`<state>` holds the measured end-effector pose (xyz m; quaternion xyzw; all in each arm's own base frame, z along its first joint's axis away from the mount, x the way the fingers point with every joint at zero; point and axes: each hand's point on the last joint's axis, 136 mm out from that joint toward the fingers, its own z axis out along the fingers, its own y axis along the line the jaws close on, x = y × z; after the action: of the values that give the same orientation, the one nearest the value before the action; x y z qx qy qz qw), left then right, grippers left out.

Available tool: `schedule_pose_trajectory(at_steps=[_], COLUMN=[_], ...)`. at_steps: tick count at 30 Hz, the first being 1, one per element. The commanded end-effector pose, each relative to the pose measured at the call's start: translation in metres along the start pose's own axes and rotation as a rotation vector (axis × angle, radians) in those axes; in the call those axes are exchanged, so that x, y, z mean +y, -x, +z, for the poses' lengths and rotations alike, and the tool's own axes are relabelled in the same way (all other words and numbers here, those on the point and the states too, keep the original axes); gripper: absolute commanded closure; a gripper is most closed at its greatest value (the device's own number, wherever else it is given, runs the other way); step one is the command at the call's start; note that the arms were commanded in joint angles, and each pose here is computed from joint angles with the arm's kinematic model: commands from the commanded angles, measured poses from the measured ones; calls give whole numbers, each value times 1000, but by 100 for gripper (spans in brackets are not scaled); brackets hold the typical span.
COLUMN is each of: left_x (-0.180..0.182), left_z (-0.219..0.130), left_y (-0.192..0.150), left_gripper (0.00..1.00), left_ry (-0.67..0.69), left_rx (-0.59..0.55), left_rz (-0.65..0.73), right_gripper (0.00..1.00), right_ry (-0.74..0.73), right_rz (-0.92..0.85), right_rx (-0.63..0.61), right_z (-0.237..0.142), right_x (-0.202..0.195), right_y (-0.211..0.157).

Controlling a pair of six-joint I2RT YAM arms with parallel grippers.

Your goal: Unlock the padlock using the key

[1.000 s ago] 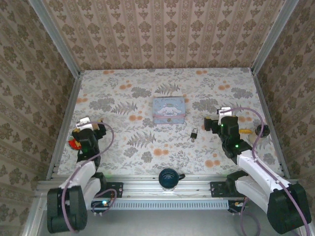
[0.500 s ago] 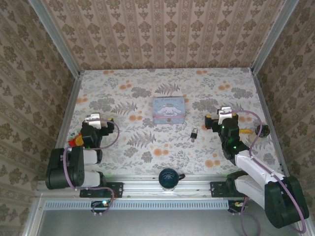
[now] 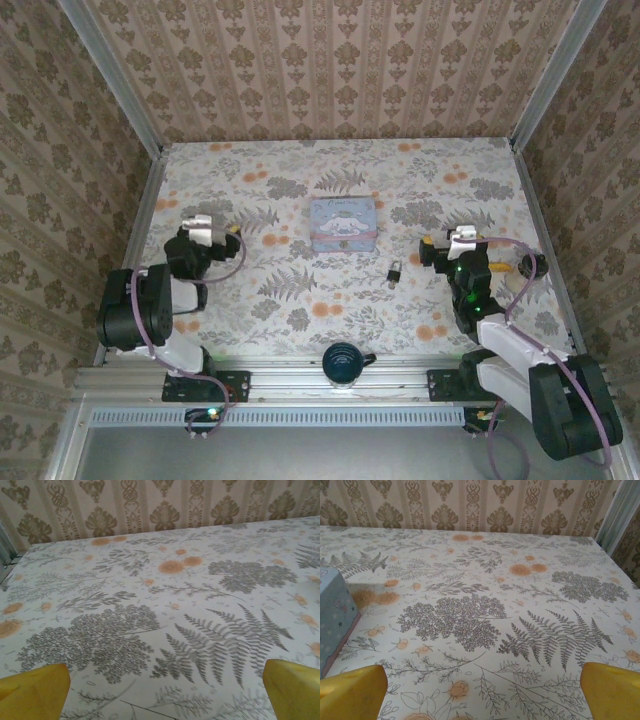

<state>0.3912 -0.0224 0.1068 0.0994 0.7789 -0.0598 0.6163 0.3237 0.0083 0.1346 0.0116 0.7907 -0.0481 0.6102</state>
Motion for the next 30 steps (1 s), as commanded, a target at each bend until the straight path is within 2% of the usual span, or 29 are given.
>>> schedule_pose_trajectory(at_steps=[1,4,13,30], left_x=[7,16,16,15], left_z=[6,5,6,6], left_y=[-7,-9,-8,-8], left_gripper=[0,0,0,0], left_ry=[52,110,117,119], left_rx=[73,83,81,85], left_rz=[-4,-20,-14,-11], right_gripper=[0,0,0,0], right_ry=[25,34,58,30], right_rz=[0,5,22,63], right_rx=[-80,-93,-129,-73], right_z=[2,5,18,51], right_x=[2,2,4,-8], right_y=[13,11,16,-12])
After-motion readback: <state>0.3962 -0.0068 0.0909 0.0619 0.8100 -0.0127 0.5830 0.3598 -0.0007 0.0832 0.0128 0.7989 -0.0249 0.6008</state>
